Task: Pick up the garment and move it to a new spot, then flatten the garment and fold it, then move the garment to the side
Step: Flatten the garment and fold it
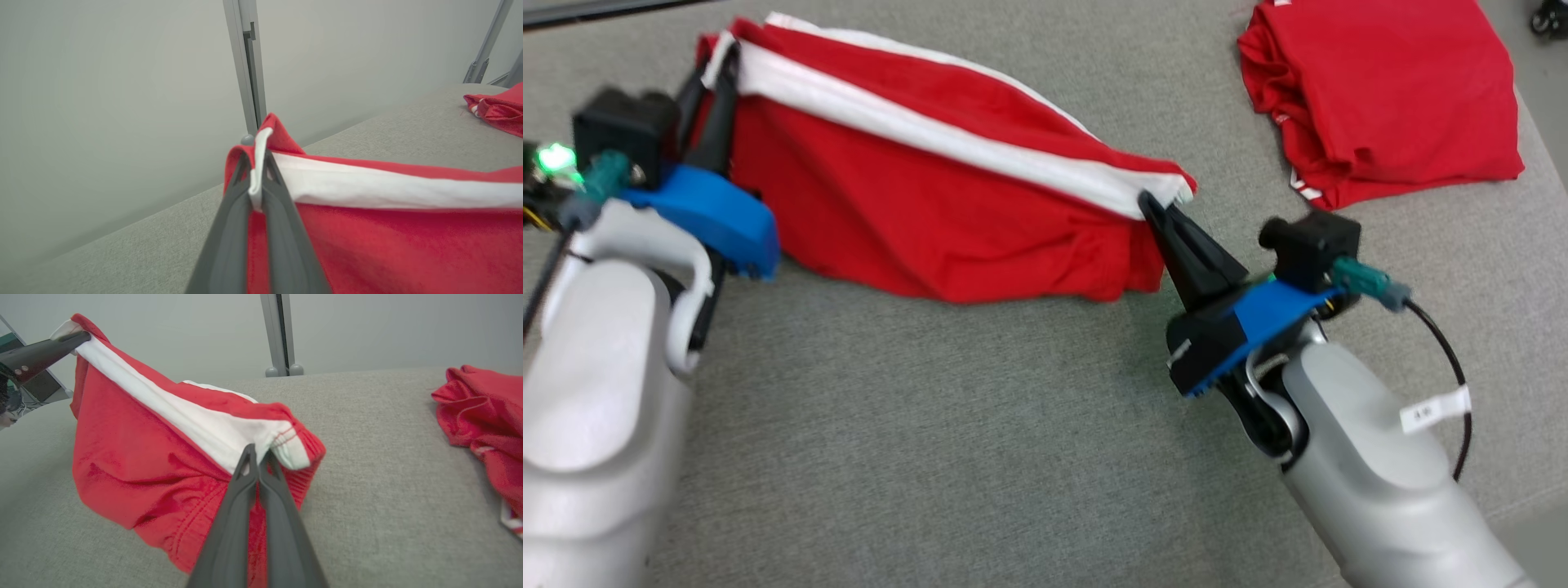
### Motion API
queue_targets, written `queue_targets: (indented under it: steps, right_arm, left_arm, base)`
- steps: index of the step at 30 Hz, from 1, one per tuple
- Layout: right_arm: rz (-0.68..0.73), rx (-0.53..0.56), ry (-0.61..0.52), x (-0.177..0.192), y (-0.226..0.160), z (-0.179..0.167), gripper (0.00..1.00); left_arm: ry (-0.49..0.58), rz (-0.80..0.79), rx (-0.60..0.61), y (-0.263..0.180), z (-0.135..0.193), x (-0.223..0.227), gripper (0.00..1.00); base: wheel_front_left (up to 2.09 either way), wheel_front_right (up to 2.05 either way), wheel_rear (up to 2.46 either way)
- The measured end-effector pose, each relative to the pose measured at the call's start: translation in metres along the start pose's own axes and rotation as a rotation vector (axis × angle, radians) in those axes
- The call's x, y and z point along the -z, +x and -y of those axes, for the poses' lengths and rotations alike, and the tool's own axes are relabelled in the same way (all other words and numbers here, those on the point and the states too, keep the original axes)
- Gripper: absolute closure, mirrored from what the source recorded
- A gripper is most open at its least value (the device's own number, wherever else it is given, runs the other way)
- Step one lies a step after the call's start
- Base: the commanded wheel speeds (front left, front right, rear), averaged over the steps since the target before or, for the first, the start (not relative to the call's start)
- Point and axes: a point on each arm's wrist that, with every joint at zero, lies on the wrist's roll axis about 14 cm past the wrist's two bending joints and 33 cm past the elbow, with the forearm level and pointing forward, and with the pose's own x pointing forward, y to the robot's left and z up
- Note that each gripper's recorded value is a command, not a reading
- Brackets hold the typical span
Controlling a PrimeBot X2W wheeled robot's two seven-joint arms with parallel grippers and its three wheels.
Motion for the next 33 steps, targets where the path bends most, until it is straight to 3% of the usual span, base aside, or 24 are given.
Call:
queue_targets:
  steps: [14, 15, 16, 24, 33]
  right_arm:
    - [-0.045, 0.055, -0.021, 0.006, 0.041, 0.026, 1.00]
    - [-0.044, 0.054, -0.022, 0.006, 0.042, 0.025, 0.50]
    - [-0.048, 0.057, -0.021, 0.007, 0.042, 0.026, 0.00]
    - [0.018, 0.064, -0.004, -0.011, 0.032, 0.027, 0.00]
    - [0.150, 0.099, -0.008, -0.032, -0.023, 0.031, 0.00]
  left_arm:
    - [0.014, -0.082, 0.040, 0.053, -0.004, 0.031, 1.00]
    - [0.015, -0.086, 0.042, 0.054, -0.004, 0.033, 0.30]
    - [0.015, -0.087, 0.043, 0.054, -0.003, 0.035, 0.00]
    - [0.012, -0.035, 0.022, 0.053, -0.011, 0.019, 0.00]
    - [0.012, -0.053, -0.013, 0.037, -0.026, 0.019, 0.00]
  base:
    - [0.00, 0.00, 0.00]
    - [0.00, 0.00, 0.00]
    - [0.00, 0.00, 0.00]
    - [0.00, 0.00, 0.00]
    - [0.00, 0.00, 0.00]
